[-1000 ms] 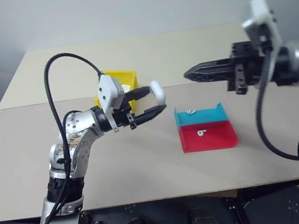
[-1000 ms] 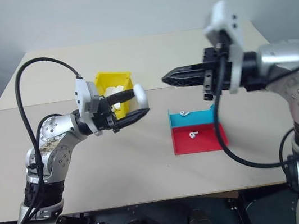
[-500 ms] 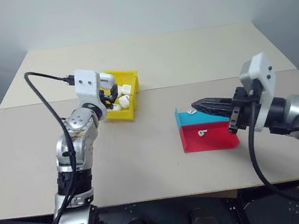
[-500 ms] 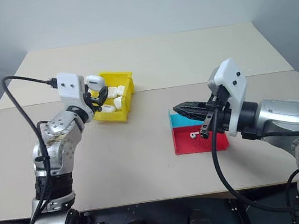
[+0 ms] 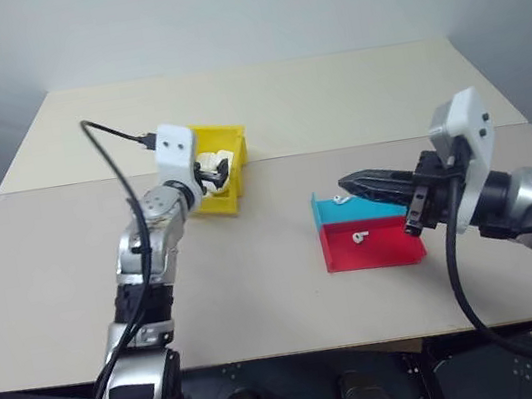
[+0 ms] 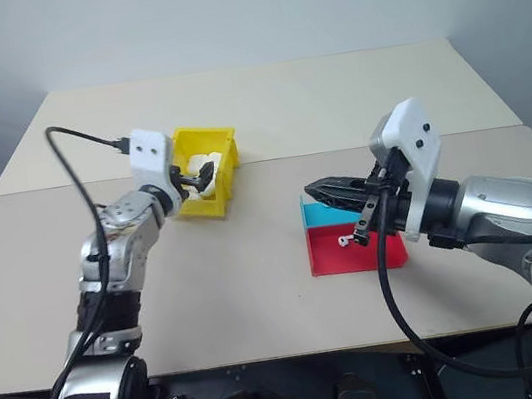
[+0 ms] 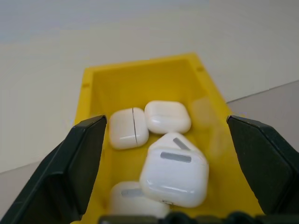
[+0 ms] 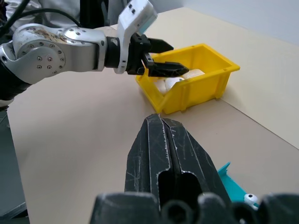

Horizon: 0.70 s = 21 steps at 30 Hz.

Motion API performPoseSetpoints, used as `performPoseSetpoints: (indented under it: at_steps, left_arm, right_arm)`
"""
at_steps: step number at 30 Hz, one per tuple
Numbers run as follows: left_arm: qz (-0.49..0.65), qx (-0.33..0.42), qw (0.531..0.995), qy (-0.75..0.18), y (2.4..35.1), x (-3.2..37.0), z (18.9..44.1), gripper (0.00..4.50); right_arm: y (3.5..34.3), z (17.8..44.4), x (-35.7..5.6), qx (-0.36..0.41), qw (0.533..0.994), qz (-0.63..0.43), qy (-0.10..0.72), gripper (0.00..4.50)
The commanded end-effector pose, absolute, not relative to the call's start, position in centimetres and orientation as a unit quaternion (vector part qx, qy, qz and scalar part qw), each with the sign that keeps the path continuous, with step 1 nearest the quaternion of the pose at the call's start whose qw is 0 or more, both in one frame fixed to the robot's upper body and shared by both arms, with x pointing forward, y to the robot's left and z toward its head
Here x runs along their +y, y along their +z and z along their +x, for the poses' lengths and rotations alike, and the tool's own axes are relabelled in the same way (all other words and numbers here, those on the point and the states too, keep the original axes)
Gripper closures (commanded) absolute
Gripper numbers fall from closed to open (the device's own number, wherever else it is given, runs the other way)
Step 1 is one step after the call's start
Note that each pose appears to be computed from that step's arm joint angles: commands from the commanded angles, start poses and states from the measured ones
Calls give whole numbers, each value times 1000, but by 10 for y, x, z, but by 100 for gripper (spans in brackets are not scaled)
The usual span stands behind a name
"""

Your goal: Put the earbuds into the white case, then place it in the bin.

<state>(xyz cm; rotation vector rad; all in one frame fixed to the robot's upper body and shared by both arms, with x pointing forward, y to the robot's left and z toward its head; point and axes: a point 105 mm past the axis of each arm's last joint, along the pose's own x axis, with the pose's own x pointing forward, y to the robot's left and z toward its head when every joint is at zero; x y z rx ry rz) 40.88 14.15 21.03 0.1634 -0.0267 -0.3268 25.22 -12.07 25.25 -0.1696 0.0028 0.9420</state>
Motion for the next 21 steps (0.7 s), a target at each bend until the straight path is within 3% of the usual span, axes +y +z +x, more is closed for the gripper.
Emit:
performPoseSetpoints:
  at_steps: [1,7,15,21]
  left_arm:
    - [102,-95,972,-189,244,153,379,2]
    - [119,-94,940,-306,244,171,320,2]
    - [130,-26,872,-472,228,171,239,2]
    - [146,7,856,-496,228,177,219,2]
  right_arm:
    - [258,247,-123,-48,889,-106,443,450]
    - [236,252,-132,-43,889,-94,445,450]
    - [221,243,-143,-5,866,-116,486,450]
    - [210,240,-153,12,857,-150,493,450]
